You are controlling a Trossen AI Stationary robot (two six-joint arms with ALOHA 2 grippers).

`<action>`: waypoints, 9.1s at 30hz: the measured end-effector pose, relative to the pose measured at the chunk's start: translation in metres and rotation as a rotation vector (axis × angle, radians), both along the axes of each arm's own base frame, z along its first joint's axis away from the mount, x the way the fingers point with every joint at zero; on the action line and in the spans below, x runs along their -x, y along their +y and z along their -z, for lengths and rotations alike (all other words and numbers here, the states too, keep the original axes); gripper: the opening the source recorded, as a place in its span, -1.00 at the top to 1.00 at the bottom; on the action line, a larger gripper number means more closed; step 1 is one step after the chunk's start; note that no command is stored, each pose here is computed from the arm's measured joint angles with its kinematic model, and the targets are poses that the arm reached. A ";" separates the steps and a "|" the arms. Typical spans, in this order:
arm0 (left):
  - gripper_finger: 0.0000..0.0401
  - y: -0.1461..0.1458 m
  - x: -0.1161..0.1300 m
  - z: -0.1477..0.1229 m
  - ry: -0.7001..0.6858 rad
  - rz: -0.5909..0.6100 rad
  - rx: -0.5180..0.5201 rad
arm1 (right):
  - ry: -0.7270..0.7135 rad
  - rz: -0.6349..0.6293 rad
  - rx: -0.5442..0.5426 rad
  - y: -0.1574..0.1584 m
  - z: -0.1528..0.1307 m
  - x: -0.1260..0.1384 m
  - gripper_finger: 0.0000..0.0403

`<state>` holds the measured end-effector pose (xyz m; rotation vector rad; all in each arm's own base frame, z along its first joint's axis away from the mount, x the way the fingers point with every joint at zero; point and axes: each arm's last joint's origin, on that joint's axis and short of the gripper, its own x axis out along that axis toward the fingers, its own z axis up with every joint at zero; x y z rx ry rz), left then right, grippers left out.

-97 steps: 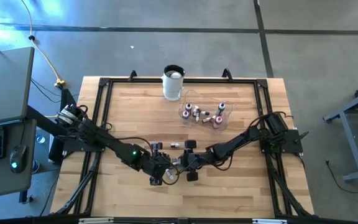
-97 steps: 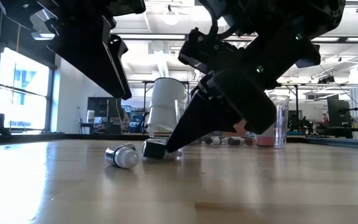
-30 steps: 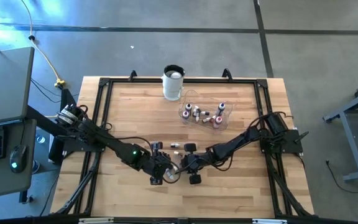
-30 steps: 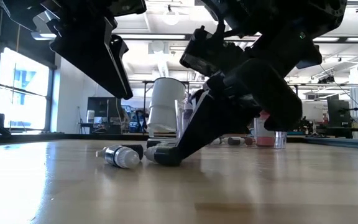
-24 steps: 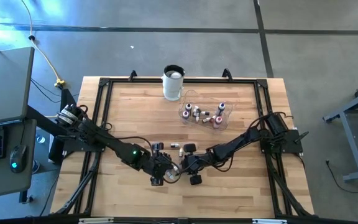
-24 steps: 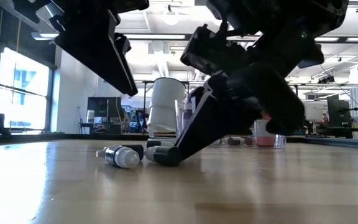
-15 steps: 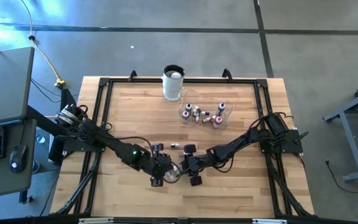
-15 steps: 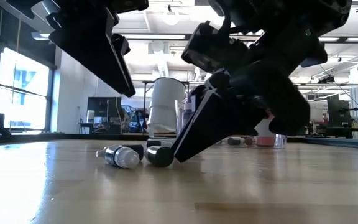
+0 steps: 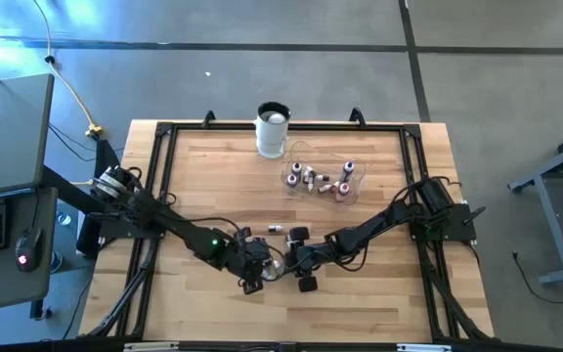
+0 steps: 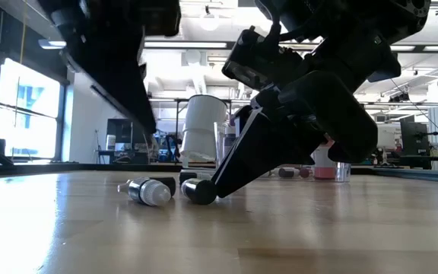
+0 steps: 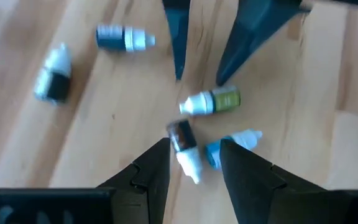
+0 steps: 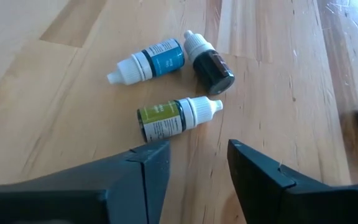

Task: Pick & Place food coloring
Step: Put the small brown food coloring bottle into the transparent container, then put the small purple food coloring bottle into the transparent container

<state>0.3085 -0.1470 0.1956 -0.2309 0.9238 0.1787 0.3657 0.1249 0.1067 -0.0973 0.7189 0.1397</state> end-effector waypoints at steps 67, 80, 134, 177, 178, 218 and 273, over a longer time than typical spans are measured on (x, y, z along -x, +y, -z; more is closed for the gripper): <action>0.53 0.234 -0.138 -0.006 -0.257 -0.194 -0.150 | -0.269 0.711 0.036 -0.056 -0.149 0.217 0.32; 0.32 0.221 -0.127 -0.071 -0.321 -0.021 -0.047 | -0.322 0.647 0.030 -0.050 -0.153 0.208 0.32; 0.31 0.039 0.061 -0.103 -0.028 -0.366 -0.410 | 0.179 0.591 -0.184 -0.047 -0.022 -0.019 0.32; 0.31 0.036 0.057 -0.104 -0.044 -0.329 -0.405 | 0.153 0.120 0.064 -0.033 -0.027 0.010 0.32; 0.31 0.036 0.057 -0.104 -0.044 -0.329 -0.406 | 0.151 0.108 0.071 -0.033 -0.027 0.009 0.32; 0.31 0.036 0.057 -0.104 -0.042 -0.328 -0.406 | 0.098 -0.341 0.252 -0.057 -0.029 0.001 0.32; 0.31 0.036 0.057 -0.104 -0.044 -0.328 -0.404 | -0.052 0.132 0.049 -0.032 -0.042 -0.004 0.63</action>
